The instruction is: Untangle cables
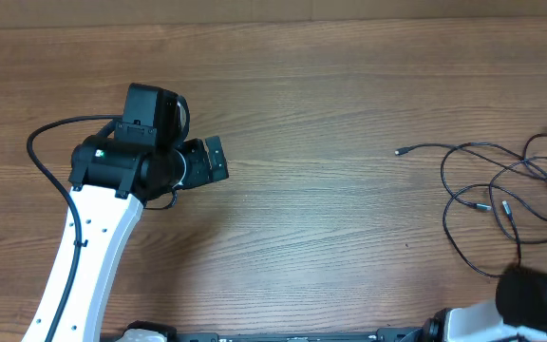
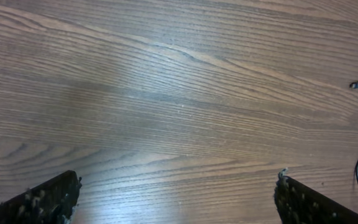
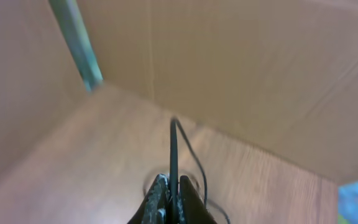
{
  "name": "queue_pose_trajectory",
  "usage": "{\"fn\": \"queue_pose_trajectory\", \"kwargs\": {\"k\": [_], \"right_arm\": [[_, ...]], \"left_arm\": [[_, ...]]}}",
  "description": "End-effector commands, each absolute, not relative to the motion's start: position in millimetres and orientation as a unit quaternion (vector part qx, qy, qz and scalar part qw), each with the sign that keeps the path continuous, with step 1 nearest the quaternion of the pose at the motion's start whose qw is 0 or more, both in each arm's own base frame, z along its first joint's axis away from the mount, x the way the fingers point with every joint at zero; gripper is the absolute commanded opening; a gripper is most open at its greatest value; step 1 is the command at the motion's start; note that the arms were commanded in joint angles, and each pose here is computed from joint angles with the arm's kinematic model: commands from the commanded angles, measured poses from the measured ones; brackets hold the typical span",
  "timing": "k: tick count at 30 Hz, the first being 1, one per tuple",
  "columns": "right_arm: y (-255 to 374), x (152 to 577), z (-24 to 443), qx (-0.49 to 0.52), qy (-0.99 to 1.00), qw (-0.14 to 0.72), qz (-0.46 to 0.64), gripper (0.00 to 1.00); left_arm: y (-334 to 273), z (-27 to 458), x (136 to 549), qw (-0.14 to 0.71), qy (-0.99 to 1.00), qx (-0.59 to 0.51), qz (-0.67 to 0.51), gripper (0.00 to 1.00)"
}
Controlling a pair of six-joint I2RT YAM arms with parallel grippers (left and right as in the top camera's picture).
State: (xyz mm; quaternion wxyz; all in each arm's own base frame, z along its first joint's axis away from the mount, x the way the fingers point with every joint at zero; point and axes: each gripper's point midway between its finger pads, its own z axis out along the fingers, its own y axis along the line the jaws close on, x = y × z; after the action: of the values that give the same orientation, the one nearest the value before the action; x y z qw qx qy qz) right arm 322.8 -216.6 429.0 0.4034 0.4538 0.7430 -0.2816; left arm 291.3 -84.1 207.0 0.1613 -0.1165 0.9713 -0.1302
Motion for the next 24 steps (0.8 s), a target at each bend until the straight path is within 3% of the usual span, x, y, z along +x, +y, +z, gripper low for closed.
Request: {"fn": "queue_pose_trajectory", "kwargs": {"k": [1, 8, 13, 14, 16, 19, 21, 24], "right_arm": [[-220.5, 345.7, 369.5, 0.454, 0.781, 0.327, -0.279, 0.04], [-213.8, 358.1, 287.0, 0.432, 0.837, 0.218, -0.255, 0.04], [-209.0, 351.6, 252.5, 0.428, 0.855, 0.170, -0.237, 0.07], [-207.7, 350.9, 248.6, 0.428, 0.858, 0.165, -0.231, 0.14], [-204.1, 351.1, 245.4, 0.426, 0.863, 0.159, -0.219, 0.48], [-199.6, 351.8, 243.2, 0.421, 0.869, 0.155, -0.206, 0.83], [-191.0, 353.5, 239.0, 0.418, 0.878, 0.149, -0.181, 0.93], [-158.5, 368.0, 229.2, 0.357, 0.920, 0.138, -0.084, 0.95]], "left_arm": [[-84.5, 206.7, 291.5, 0.161, 0.972, -0.108, -0.131, 1.00], [-84.5, 206.7, 291.7, 0.161, 0.972, -0.108, -0.132, 1.00], [-84.5, 206.7, 291.7, 0.161, 0.972, -0.108, -0.132, 1.00], [-84.5, 206.7, 291.7, 0.161, 0.972, -0.108, -0.132, 1.00], [-84.5, 206.8, 291.9, 0.161, 0.972, -0.108, -0.132, 1.00], [-84.6, 207.2, 292.8, 0.163, 0.972, -0.108, -0.132, 1.00], [-84.4, 208.1, 295.3, 0.170, 0.972, -0.098, -0.130, 1.00], [-80.4, 210.9, 304.4, 0.194, 0.971, -0.082, -0.116, 1.00]]}}
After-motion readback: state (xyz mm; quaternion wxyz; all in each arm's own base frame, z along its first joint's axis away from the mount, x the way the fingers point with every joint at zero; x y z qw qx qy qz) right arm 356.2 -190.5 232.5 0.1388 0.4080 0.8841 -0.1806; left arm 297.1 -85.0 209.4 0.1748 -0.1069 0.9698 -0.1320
